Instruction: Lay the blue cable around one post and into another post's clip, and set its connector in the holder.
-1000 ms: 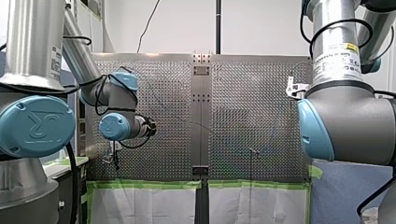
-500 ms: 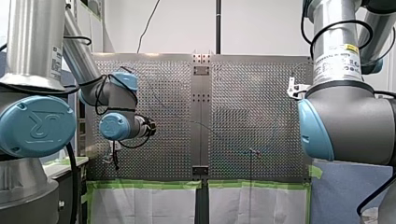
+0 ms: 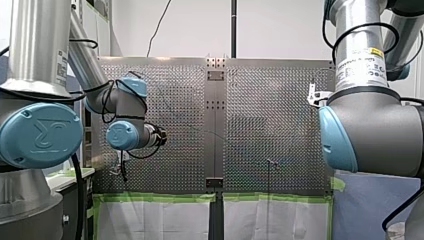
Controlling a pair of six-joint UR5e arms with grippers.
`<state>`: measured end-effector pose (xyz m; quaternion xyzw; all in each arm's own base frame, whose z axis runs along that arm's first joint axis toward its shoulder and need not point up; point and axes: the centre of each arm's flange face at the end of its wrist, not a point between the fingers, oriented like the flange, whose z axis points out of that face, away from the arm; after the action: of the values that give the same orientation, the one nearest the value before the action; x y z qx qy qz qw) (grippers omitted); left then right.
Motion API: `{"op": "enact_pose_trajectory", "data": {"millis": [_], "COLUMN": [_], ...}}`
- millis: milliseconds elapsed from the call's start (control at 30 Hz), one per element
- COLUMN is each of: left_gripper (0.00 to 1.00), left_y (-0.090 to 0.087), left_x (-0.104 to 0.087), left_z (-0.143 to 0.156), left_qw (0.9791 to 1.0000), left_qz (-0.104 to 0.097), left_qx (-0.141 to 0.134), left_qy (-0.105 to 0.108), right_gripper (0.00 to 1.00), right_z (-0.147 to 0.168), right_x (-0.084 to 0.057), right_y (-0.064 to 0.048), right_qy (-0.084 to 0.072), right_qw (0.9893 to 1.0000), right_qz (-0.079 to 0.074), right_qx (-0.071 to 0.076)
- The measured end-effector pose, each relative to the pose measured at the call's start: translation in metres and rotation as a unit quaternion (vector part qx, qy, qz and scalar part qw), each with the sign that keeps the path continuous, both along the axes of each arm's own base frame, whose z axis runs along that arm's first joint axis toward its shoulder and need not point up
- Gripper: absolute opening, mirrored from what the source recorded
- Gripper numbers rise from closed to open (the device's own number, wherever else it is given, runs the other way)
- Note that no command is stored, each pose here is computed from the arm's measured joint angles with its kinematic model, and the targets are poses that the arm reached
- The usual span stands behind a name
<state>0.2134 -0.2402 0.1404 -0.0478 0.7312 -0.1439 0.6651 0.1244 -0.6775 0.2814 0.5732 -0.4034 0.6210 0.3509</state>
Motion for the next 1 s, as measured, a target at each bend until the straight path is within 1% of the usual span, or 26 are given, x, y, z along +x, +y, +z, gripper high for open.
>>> {"op": "enact_pose_trajectory", "data": {"millis": [500,1000], "left_gripper": [0.98,0.98], "left_y": [0.0010,0.0013], "left_x": [0.0013,0.0011], "left_z": [-0.0003,-0.0005], "left_qw": [1.0000,1.0000], "left_qz": [0.000,0.000], "left_qx": [0.003,0.003], "left_qy": [0.001,0.002], "right_gripper": [0.00,0.00], "right_z": [0.0039,0.0043], "right_x": [0.0023,0.0031], "right_y": [-0.0034,-0.0036], "right_qy": [-0.004,-0.004], "right_qw": [0.9999,0.9999], "right_qz": [0.004,0.004], "right_qx": [-0.012,-0.013]}}
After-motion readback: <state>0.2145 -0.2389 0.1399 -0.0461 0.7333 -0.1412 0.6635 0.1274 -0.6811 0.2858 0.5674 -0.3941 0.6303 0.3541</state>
